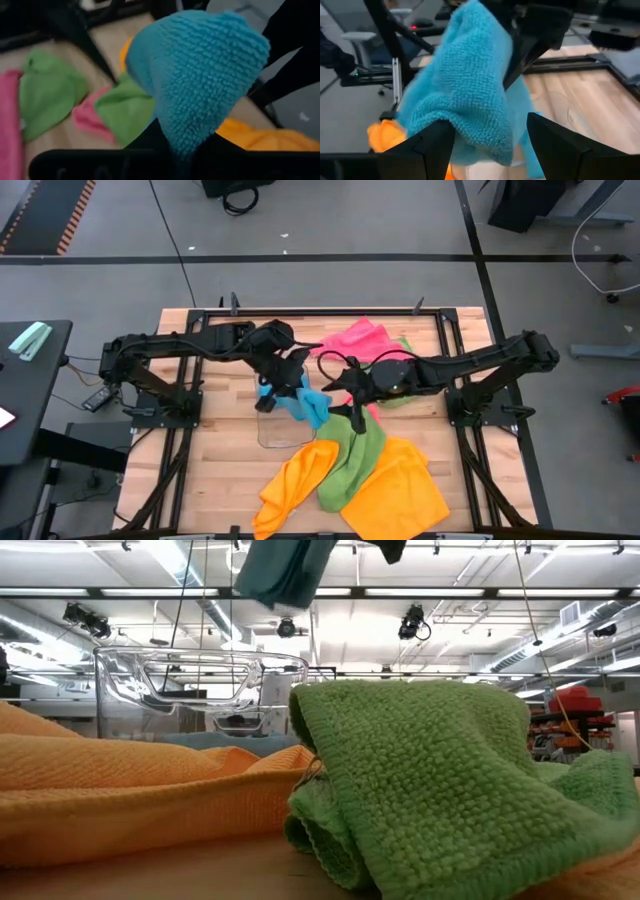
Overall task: Fold microfiber towels
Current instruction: Put the blue towel into the transparent bin
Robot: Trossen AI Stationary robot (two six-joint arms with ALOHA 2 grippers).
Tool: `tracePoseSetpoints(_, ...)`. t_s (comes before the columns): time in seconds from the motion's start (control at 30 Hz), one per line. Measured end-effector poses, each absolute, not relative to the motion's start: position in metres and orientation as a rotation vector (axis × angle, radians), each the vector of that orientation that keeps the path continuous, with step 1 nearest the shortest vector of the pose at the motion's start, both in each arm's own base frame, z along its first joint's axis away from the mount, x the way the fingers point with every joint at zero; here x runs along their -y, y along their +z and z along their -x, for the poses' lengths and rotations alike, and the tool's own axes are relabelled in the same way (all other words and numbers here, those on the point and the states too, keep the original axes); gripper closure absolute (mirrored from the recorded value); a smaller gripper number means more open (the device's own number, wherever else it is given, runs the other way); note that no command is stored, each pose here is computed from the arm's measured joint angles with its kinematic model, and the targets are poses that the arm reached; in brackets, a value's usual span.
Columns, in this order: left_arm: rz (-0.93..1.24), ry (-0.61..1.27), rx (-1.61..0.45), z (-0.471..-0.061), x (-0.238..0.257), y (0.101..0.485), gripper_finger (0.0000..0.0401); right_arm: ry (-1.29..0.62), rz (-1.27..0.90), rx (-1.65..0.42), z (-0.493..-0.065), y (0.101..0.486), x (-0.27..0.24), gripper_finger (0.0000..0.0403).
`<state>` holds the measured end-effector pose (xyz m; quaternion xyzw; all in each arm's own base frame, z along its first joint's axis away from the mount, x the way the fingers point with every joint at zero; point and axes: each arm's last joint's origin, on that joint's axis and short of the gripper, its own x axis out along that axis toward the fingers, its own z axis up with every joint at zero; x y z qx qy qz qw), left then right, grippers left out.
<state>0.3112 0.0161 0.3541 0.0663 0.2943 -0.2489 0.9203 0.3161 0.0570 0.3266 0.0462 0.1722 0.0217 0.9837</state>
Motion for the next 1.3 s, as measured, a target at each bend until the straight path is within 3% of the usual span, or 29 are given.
tracePoseSetpoints(0.27,-0.01,-0.624,-0.466,-0.314,-0.013,0.368,0.0383,0.101,-0.132,-0.242,-0.29,0.358,-0.054,0.0148)
tracePoseSetpoints(0.57,0.06,-0.633,-0.493,-0.308,-0.013,0.371,0.0364,0.008,-0.096,-0.172,-0.243,0.392,-0.033,0.0148)
tracePoseSetpoints(0.87,0.124,-0.614,-0.735,-0.302,-0.015,0.346,0.0382,-0.083,-0.126,-0.353,-0.236,0.375,-0.027,0.0148)
tracePoseSetpoints(1.3,0.325,-0.577,-1.14,-0.325,-0.029,0.267,0.0383,-0.104,-0.19,-0.411,-0.246,0.364,-0.029,0.0148)
